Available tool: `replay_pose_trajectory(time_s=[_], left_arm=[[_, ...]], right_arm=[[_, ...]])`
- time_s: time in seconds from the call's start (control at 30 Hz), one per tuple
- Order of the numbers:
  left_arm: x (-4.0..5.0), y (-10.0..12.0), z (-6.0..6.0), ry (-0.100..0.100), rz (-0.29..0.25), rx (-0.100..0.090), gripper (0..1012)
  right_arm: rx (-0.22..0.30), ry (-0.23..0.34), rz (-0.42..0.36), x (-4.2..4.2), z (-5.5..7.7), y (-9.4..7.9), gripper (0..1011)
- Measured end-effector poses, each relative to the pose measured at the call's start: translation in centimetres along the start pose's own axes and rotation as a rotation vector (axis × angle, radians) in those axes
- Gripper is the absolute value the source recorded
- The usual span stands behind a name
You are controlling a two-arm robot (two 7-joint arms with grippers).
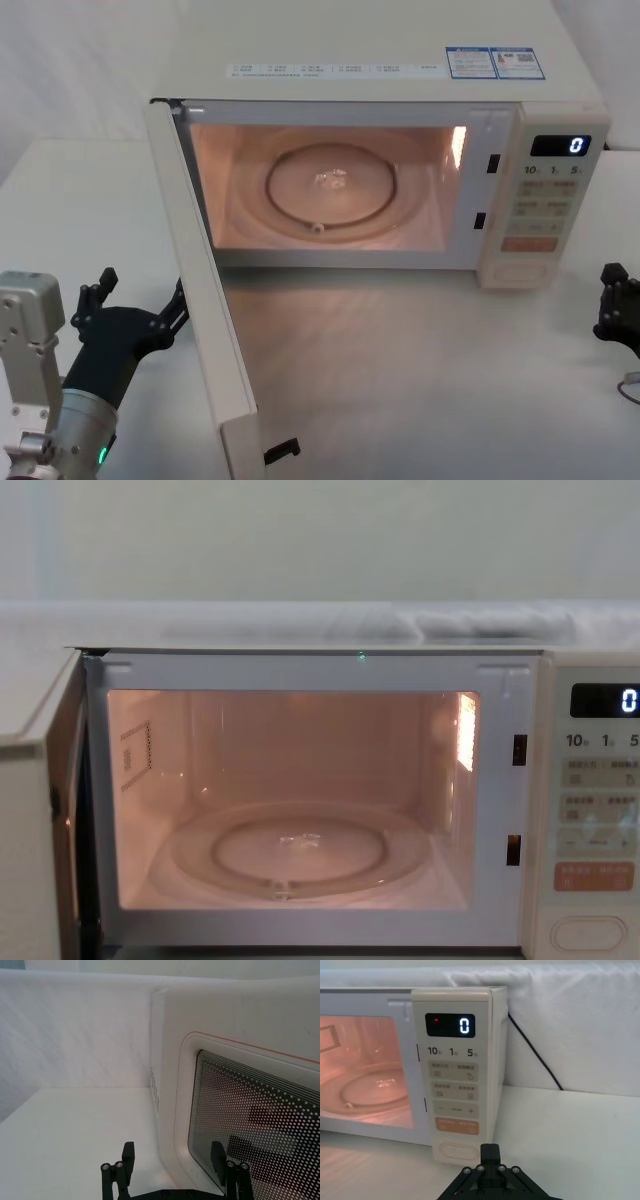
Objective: Press the button to open the microwave door with one hand; close the microwave door with the other hand.
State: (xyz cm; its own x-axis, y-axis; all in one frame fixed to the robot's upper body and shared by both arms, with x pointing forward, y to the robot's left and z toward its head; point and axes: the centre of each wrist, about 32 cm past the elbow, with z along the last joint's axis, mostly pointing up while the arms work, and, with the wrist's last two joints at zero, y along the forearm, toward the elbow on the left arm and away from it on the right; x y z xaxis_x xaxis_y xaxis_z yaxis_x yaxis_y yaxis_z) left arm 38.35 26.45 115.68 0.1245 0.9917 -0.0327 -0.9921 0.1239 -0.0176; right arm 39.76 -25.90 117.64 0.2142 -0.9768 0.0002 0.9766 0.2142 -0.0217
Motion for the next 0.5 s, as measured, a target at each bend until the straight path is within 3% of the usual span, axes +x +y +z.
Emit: replay_pose_trajectory(time_s=[0.23,0.5], left_arm=[[0.00,0.00,0.00,0.000,0.000,0.000,1001],[0.00,0.00,0.00,0.000,0.000,0.000,1001]], right_arm=[[0.000,0.000,0.002,-0.05,-0.01,0.00,4],[-0.001,0.001,0.004,-0.08,-0.03,0.00,190]])
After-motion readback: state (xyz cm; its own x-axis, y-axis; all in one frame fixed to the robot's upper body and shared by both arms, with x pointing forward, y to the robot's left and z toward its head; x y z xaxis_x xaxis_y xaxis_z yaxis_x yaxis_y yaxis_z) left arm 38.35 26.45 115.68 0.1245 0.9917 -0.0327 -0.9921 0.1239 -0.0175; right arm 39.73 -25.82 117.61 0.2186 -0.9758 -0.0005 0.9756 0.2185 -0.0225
